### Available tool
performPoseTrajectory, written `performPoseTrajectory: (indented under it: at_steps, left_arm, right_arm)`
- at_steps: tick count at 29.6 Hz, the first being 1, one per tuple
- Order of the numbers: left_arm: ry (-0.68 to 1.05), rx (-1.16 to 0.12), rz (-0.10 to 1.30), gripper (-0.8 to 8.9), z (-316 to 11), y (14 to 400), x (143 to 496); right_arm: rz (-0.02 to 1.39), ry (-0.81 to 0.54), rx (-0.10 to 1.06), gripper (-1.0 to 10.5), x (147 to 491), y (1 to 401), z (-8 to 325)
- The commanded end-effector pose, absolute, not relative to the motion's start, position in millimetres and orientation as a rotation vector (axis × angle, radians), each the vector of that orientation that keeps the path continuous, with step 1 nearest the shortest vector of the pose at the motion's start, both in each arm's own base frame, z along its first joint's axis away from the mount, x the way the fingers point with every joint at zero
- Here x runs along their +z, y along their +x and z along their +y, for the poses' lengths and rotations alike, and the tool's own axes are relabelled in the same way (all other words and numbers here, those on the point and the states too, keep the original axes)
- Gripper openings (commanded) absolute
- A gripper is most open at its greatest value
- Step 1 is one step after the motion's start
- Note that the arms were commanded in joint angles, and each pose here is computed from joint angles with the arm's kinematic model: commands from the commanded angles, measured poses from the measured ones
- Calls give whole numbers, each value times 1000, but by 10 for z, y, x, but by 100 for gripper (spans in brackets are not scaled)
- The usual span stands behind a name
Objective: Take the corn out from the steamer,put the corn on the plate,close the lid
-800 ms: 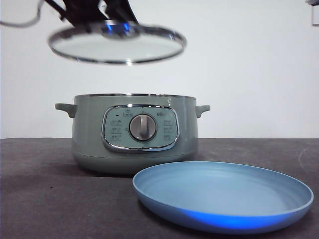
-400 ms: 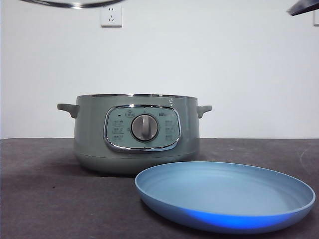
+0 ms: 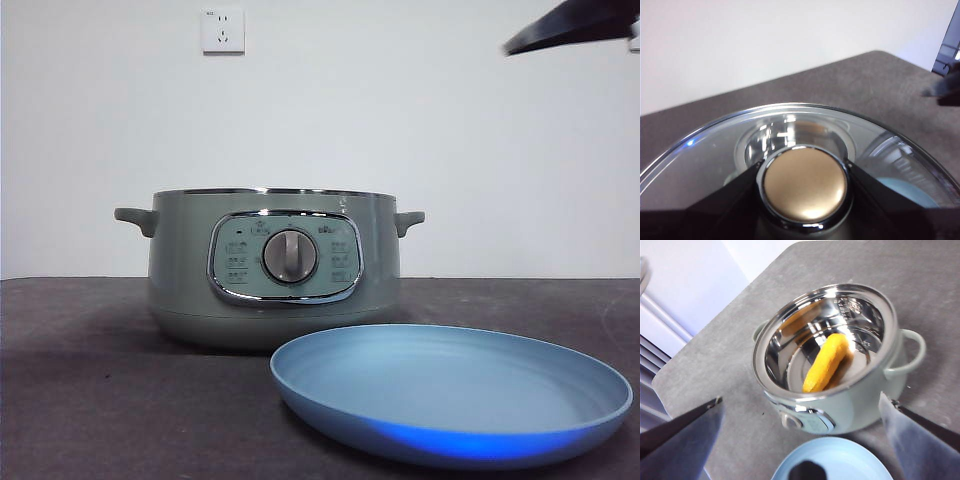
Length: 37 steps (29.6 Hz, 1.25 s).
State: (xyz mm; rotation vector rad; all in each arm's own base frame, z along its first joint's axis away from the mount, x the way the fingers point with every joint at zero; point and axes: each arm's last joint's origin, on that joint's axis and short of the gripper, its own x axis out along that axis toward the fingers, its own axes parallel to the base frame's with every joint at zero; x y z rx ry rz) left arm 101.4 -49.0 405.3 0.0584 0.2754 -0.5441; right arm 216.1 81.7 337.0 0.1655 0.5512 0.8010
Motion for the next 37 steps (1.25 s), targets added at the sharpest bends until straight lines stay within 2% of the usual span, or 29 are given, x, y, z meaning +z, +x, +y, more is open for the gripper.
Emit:
performPoseTrajectory:
  at_steps: [1, 16, 22, 27, 37]
  left_arm:
    - [61, -545, 229, -8, -453, 931, 4110]
    - [65, -543, 261, -8, -406, 827, 4075]
    - [60, -550, 253, -8, -396, 799, 4081]
    - [61, -551, 261, -8, -395, 796, 4074]
    - [66, -551, 274, -8, -394, 793, 4060]
  right_arm:
    - [571, 168, 788, 567, 3343, 2279, 997]
    - [626, 24, 739, 566, 3347, 3117, 2159]
    - [674, -23, 702, 566, 3068, 3417, 2528]
    - [714, -83, 637, 564, 2659, 3613, 2768]
    - [758, -139, 559, 561, 2186, 3733, 2923]
